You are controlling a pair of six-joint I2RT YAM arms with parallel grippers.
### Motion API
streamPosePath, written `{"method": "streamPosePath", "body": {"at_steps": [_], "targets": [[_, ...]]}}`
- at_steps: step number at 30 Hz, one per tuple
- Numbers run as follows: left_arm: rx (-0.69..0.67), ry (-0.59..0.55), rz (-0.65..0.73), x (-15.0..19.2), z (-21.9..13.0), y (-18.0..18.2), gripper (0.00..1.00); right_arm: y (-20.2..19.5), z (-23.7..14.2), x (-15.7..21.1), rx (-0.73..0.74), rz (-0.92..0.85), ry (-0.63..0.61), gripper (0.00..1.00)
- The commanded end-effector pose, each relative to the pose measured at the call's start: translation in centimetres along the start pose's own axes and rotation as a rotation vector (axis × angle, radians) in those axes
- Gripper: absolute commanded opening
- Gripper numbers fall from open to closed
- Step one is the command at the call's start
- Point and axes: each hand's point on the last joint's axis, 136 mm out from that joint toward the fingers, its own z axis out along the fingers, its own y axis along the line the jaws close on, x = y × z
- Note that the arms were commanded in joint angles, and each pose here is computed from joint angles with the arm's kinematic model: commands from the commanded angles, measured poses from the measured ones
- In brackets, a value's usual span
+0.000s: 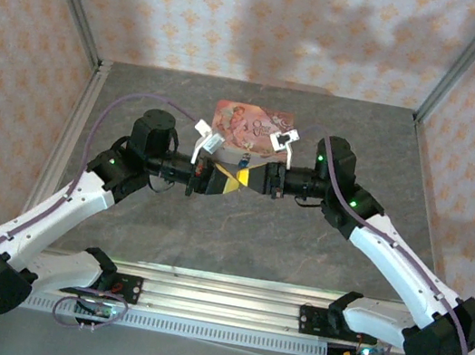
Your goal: Unlock the padlock with the key
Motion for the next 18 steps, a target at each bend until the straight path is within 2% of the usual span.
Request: {"method": "streamPosePath", "body": {"at_steps": [1,3,7,10,13,16,18], "targets": [[0.015,-0.009,0.045,-0.9,-0.3,-0.8,0.0,0.6,-0.1,0.1,-0.018,-0.043,-0.003,0.06],[0.005,-0.008,0.039,-0.9,-0.3,-0.5,0.0,0.6,-0.1,0.0,-0.018,-0.042,-0.005,0.0],[-0.036,-0.026,0.015,-1.1,-0.3,0.3,0.0,0.4,-0.2,-0.2,0.001,-0.048,-0.025,0.0],[-0.126,-0.058,-0.013,-1.5,-0.6,1.8,0.01,-0.8,-0.6,-0.6,0.083,-0.055,-0.061,0.0],[-0.319,-0.096,-0.028,-1.3,-2.0,4.5,0.31,-3.9,-1.4,-1.2,0.28,-0.056,-0.103,0.0],[-0.536,-0.205,-0.083,-1.5,-4.4,7.3,0.52,-8.3,-2.8,-1.9,0.525,-0.042,-0.139,0.0],[-0.662,-0.306,-0.156,-1.2,-6.4,9.3,0.65,-10.2,-3.0,-2.0,0.643,-0.057,-0.111,0.0]]}}
